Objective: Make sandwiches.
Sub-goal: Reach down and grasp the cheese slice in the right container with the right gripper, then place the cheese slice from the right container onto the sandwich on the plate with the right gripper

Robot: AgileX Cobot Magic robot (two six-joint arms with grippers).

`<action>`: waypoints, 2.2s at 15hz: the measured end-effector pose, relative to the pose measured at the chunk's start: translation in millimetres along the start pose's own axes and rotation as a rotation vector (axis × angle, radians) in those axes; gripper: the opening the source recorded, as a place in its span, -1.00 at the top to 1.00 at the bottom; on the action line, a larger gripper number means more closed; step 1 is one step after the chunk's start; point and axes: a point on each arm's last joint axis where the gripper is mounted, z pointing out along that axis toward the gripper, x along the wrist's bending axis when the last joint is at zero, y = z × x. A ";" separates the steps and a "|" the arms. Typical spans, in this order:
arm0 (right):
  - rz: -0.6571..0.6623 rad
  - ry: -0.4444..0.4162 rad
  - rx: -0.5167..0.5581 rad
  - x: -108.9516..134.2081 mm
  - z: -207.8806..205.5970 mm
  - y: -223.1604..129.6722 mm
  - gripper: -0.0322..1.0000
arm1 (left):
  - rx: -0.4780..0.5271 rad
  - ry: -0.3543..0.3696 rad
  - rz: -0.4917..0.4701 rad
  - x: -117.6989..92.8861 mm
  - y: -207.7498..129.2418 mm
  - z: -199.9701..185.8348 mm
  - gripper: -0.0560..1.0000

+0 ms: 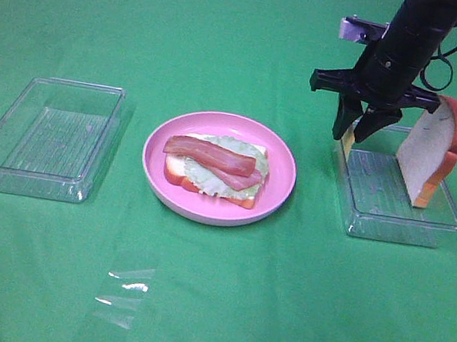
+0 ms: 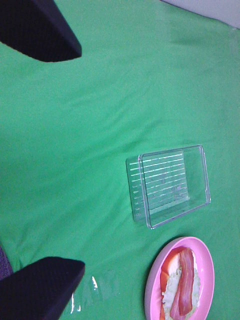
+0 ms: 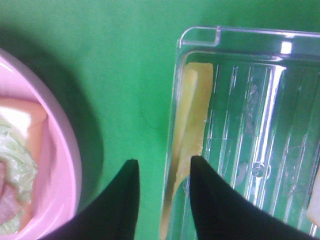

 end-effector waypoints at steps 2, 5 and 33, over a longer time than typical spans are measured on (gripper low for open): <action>-0.003 -0.007 0.002 -0.6 0.0 -0.1 0.50 | 0.000 0.000 0.000 0.0 0.0 0.0 -0.96; -0.003 -0.007 0.001 -0.7 0.0 -0.1 0.90 | 0.000 0.000 0.000 0.0 0.0 0.0 -0.96; 0.068 0.954 -0.081 100.9 7.8 -36.1 0.90 | 0.000 0.000 0.000 0.0 0.0 0.0 -0.95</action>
